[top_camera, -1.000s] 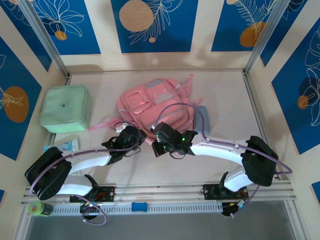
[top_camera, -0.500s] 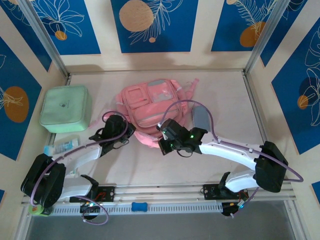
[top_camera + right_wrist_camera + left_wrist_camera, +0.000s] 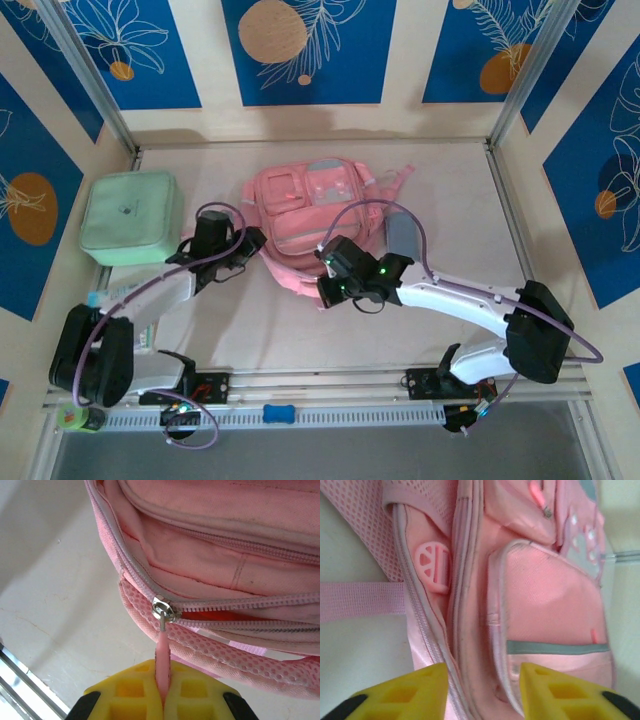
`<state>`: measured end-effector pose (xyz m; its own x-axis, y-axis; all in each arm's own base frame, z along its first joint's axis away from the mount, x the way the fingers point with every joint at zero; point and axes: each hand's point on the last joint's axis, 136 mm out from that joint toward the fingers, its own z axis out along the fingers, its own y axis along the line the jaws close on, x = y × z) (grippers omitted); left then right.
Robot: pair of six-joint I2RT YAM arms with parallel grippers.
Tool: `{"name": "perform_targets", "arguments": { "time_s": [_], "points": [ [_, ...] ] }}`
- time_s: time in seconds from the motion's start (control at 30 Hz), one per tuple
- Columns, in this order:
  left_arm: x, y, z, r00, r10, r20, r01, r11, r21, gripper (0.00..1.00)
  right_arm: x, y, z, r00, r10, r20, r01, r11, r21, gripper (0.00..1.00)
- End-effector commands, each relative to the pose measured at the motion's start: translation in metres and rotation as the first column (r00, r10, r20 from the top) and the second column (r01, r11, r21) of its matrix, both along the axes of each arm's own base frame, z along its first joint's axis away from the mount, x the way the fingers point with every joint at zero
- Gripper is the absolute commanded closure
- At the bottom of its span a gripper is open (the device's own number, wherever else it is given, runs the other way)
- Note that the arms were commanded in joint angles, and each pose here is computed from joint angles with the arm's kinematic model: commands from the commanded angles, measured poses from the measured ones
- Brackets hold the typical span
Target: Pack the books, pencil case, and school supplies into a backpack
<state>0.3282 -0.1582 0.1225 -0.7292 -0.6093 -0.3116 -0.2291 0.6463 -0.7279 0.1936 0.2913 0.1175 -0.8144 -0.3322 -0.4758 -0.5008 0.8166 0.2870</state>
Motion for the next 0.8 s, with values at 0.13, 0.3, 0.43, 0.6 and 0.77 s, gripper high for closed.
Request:
{"name": "perform_targets", "arguments": {
  "time_s": [0.13,0.3,0.43,0.6,0.77],
  "points": [
    [-0.046,-0.004,-0.009,0.995,0.075,-0.072,-0.083,0.991,-0.106,0.38,-0.01,0.025,0.007,0.998,0.056,-0.025,-0.055,0.997,0.052,1.0],
    [-0.062,-0.033,-0.003,0.994,0.091,-0.066,-0.103,0.973,-0.207,0.35,-0.013,0.027,0.004,0.997,0.065,-0.027,-0.064,0.997,0.043,1.0],
    [-0.065,-0.053,-0.008,0.987,0.112,-0.115,-0.138,0.957,-0.254,0.4,-0.012,0.03,0.002,0.997,0.07,-0.017,-0.069,0.997,0.043,1.0],
    [-0.064,-0.074,-0.01,0.985,0.113,-0.13,-0.143,0.959,-0.246,0.53,-0.012,0.03,0.0,0.997,0.074,-0.011,-0.074,0.997,0.019,1.0],
    [-0.061,-0.073,-0.027,0.978,0.15,-0.148,-0.178,0.964,-0.197,0.71,-0.012,0.031,-0.001,0.996,0.089,-0.005,-0.089,0.996,0.006,1.0]
  ]
}}
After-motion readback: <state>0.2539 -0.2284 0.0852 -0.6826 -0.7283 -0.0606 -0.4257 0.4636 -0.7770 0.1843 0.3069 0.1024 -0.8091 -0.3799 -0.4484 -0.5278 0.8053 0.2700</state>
